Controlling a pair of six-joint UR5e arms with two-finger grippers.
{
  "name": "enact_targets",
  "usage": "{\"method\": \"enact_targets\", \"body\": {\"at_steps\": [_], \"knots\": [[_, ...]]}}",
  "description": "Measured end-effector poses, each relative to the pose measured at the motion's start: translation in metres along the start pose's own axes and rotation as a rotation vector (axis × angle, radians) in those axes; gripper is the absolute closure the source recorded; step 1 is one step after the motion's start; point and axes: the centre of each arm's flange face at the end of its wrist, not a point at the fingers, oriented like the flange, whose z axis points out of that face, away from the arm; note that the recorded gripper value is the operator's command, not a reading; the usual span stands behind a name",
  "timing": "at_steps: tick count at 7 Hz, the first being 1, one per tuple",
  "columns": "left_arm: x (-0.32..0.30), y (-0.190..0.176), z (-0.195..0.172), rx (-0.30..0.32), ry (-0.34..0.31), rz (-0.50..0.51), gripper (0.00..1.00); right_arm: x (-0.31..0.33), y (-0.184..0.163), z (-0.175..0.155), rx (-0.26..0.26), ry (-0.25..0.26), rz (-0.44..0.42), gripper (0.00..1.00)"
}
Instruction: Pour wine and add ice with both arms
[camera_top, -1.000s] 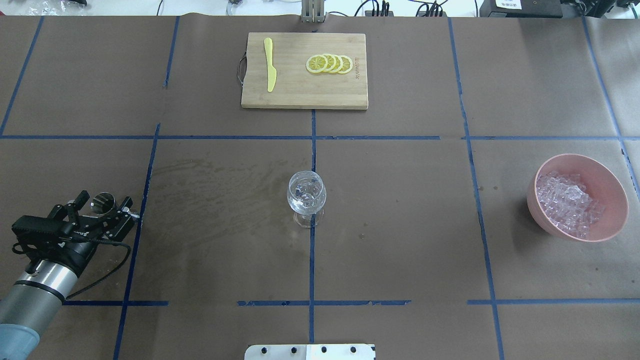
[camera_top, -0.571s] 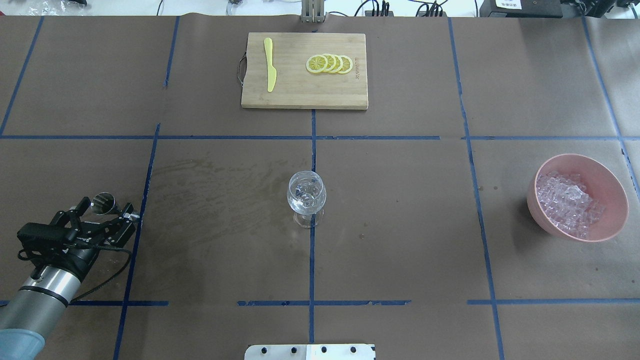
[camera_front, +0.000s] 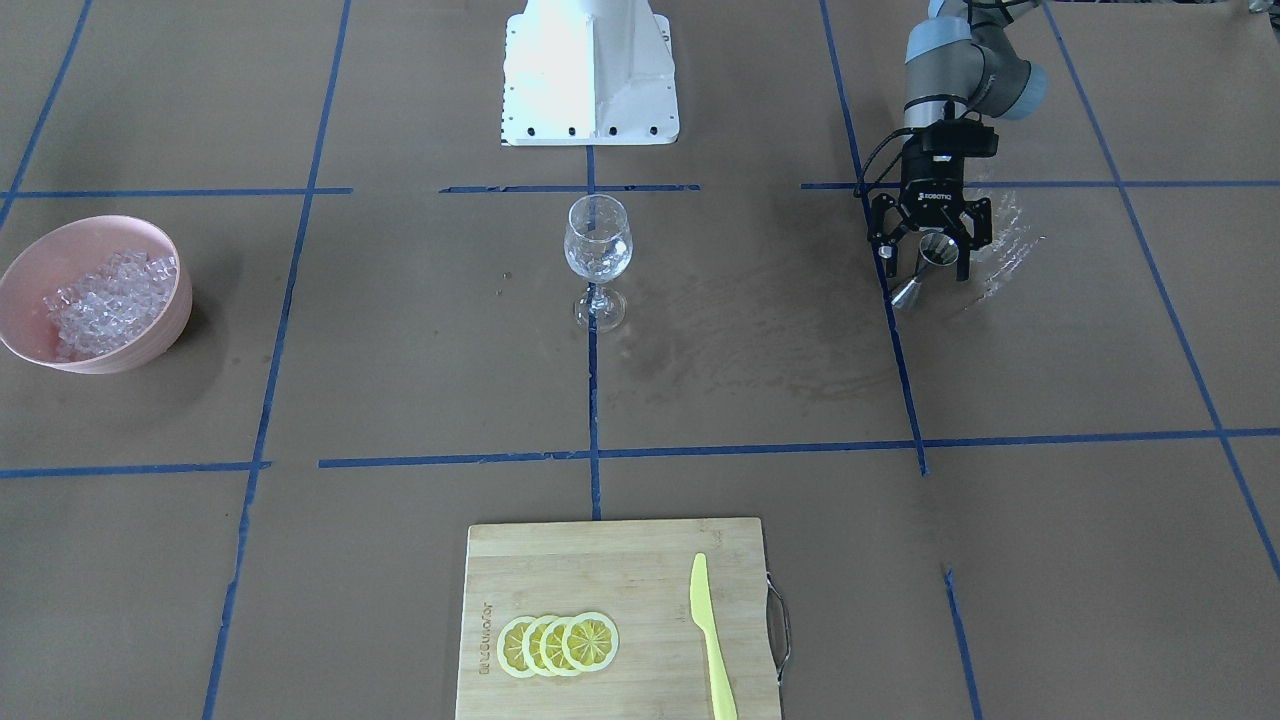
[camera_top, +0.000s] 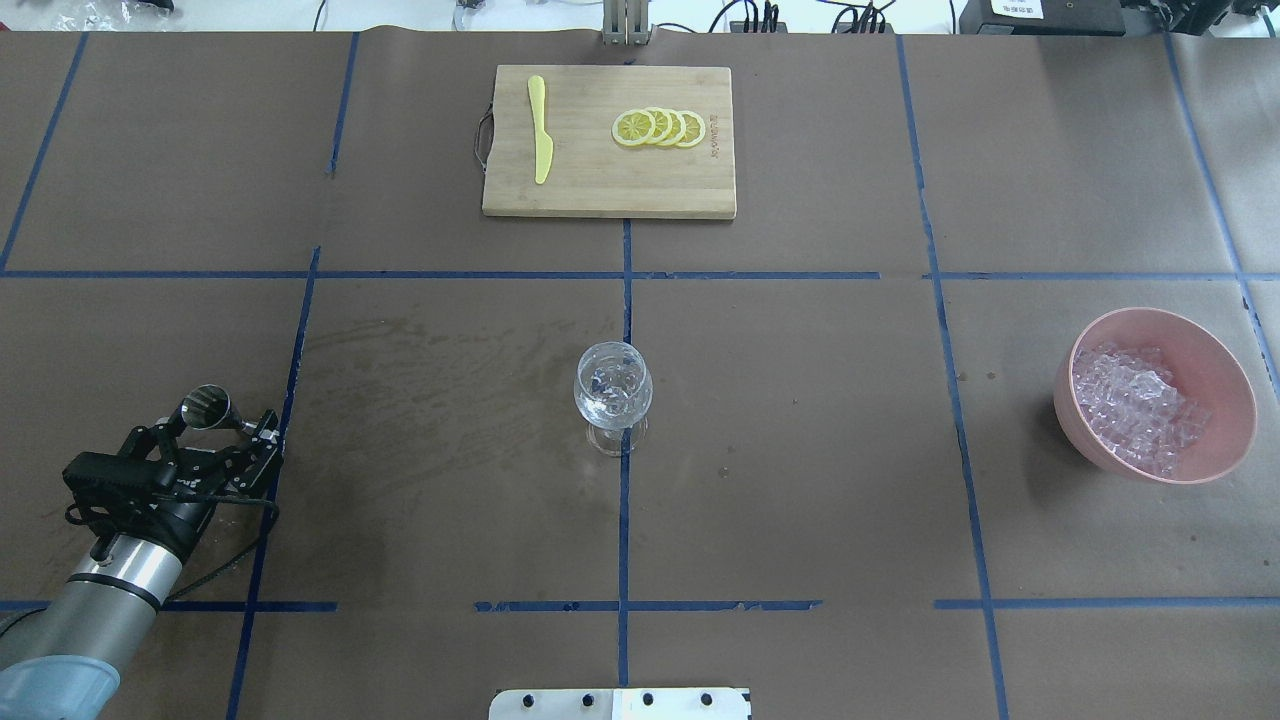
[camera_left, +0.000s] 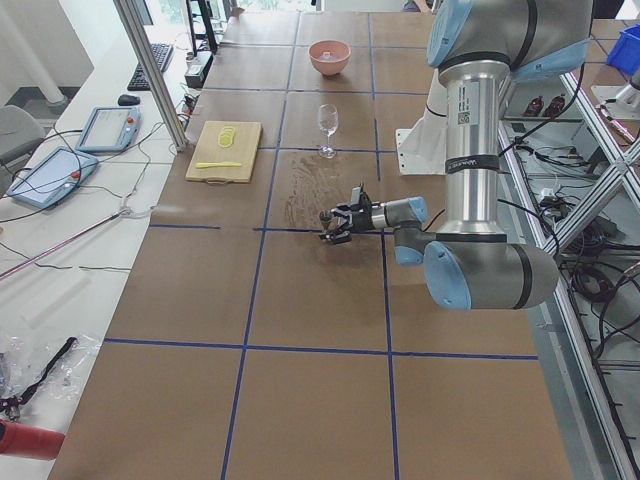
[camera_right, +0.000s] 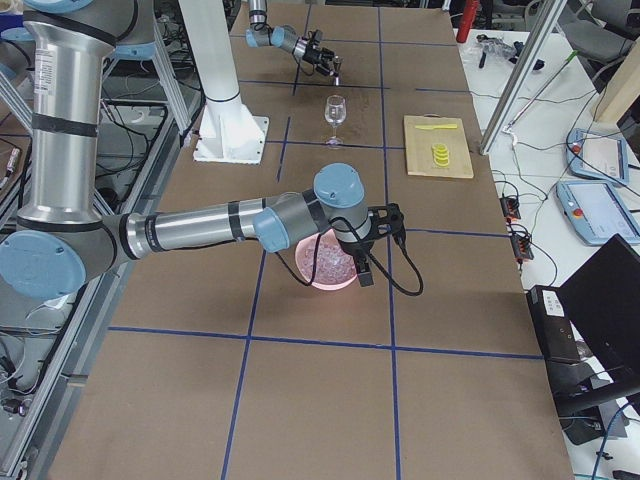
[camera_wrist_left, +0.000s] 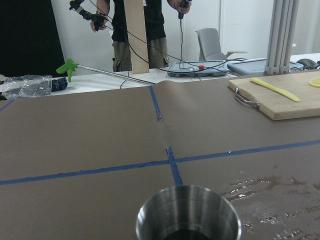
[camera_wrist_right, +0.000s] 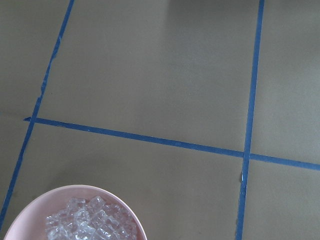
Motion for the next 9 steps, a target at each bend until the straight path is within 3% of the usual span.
{"method": "enact_targets", "body": {"at_steps": [9], "knots": [[-0.007,0.015,-0.003,-0.005,0.030,-0.028,0.44,0.000,0.000,0.000,0.001,0.000,-0.001,0.00]]}}
